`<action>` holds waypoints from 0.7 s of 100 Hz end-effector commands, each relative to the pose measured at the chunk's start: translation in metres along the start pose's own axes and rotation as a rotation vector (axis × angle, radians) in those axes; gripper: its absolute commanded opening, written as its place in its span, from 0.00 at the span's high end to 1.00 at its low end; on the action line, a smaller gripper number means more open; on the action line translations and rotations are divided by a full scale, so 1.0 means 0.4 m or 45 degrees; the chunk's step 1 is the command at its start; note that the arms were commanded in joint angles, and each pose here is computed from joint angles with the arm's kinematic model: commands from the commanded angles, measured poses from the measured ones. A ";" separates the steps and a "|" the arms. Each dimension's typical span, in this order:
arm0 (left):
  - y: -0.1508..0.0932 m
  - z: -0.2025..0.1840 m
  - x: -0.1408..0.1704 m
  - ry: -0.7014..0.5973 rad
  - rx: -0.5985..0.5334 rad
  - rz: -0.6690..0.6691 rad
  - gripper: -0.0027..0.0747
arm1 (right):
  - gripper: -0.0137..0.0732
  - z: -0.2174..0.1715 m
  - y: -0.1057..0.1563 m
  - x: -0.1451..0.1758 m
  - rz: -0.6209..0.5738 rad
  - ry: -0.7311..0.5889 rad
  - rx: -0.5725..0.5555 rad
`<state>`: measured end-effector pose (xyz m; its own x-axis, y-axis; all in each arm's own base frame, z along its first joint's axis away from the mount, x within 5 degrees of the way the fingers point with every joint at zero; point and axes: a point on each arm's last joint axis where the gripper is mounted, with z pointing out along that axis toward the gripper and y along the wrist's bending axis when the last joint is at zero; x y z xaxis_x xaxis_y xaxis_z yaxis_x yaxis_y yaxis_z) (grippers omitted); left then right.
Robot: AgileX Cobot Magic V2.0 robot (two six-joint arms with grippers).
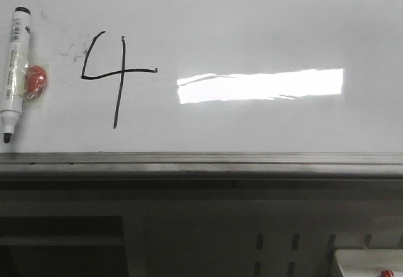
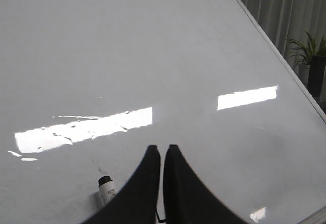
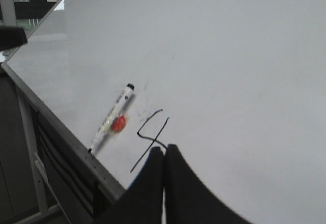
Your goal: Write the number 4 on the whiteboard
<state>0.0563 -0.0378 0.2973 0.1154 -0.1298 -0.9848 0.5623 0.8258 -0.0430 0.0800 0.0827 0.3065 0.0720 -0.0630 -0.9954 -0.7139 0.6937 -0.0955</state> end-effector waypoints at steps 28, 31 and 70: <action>-0.003 -0.002 -0.036 -0.116 0.014 0.003 0.99 | 0.92 -0.021 0.003 0.082 -0.017 -0.004 0.025; -0.003 -0.002 -0.036 -0.116 0.014 0.003 0.99 | 0.92 -0.021 0.004 0.089 -0.017 0.006 0.024; 0.004 -0.003 0.025 -0.017 -0.025 -0.005 0.99 | 0.92 -0.023 0.006 0.114 -0.017 0.049 0.018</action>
<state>0.0574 -0.0382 0.2830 0.0917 -0.1081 -0.9899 0.5576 0.8292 -0.0389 0.0727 0.0750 0.2450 -0.0235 -0.1629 -0.9864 -0.7225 0.6847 -0.0959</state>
